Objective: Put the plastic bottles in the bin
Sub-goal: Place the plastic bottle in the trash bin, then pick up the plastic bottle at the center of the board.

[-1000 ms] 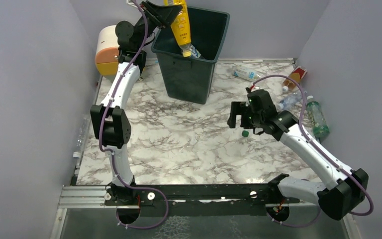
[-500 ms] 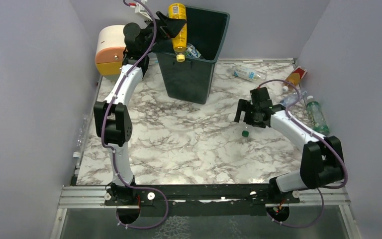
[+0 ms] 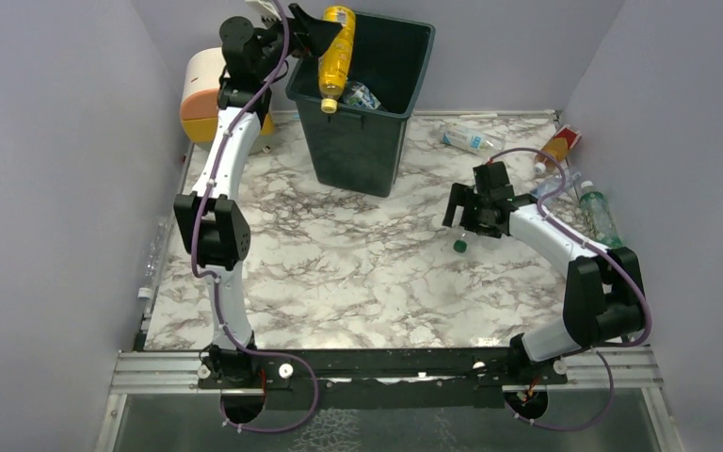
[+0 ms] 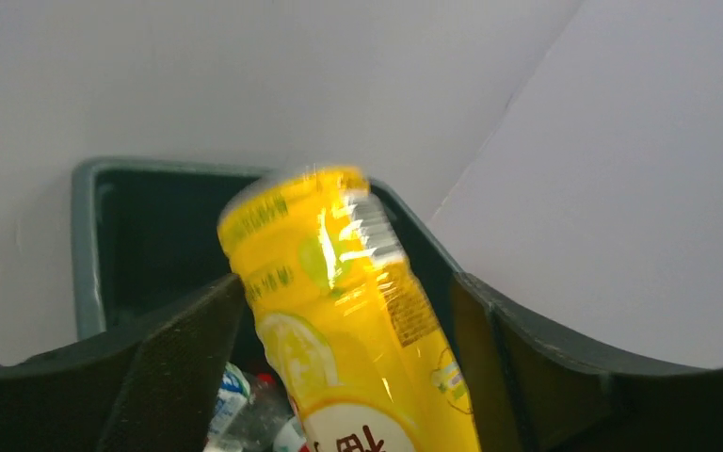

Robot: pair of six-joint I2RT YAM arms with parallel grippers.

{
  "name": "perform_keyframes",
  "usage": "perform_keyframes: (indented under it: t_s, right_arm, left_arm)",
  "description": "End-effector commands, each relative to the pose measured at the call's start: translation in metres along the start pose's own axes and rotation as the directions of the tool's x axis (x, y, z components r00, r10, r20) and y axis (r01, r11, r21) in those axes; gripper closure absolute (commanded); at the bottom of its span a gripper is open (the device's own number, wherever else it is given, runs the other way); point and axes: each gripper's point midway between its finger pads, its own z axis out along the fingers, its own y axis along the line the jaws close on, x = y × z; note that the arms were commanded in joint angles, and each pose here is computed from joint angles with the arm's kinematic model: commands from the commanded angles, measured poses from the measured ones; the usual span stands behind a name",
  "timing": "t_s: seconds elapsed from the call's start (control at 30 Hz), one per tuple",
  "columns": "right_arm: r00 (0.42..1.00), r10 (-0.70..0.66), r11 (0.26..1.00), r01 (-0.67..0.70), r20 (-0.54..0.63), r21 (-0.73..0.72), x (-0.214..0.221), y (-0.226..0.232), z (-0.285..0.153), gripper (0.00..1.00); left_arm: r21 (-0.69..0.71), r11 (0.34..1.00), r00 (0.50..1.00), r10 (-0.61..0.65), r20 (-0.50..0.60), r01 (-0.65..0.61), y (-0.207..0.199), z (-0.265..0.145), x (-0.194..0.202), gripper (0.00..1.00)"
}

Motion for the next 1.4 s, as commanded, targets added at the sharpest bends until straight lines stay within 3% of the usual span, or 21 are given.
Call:
perform_keyframes:
  t_s: [0.0, 0.1, 0.23, 0.53, 0.87, 1.03, 1.37]
  right_arm:
    - [1.000, 0.016, 0.999, -0.016, 0.009, -0.030, -0.005, 0.006, 0.002, 0.01]
    - [1.000, 0.015, 0.999, -0.014, 0.007, -0.042, -0.002, 0.006, 0.000, 0.01]
    - [1.000, 0.016, 0.998, -0.016, 0.001, -0.060, 0.001, 0.008, 0.000, 0.01]
    - [1.000, 0.003, 0.998, -0.003, 0.001, -0.061, 0.001, 0.008, 0.001, 0.01]
    - [1.000, -0.001, 1.000, 0.001, -0.002, -0.026, 0.006, 0.000, 0.011, 0.00]
    - [1.000, -0.005, 1.000, 0.005, -0.014, -0.017, 0.011, -0.002, 0.018, 0.01]
    - [0.999, -0.005, 1.000, 0.005, -0.054, -0.007, 0.023, -0.006, 0.034, 0.00]
  left_arm:
    - [0.041, 0.999, 1.000, -0.024, -0.014, 0.025, 0.001, 0.010, -0.011, 0.23]
    - [0.149, 0.977, 0.987, -0.157, 0.009, 0.154, -0.010, 0.005, -0.019, 0.34]
    - [0.216, 0.960, 0.979, -0.194, 0.061, 0.177, -0.030, 0.003, -0.040, 0.40]
    - [0.231, 0.958, 0.982, -0.183, 0.045, 0.168, -0.048, -0.016, -0.047, 0.27]
    - [0.264, 0.963, 0.997, -0.066, 0.045, 0.051, -0.139, -0.108, -0.059, 0.11]
    - [0.228, 0.972, 0.998, -0.062, 0.030, 0.054, -0.160, -0.153, -0.041, 0.01]
    - [0.049, 0.993, 0.991, -0.101, -0.092, 0.106, -0.141, -0.199, 0.024, 0.01]
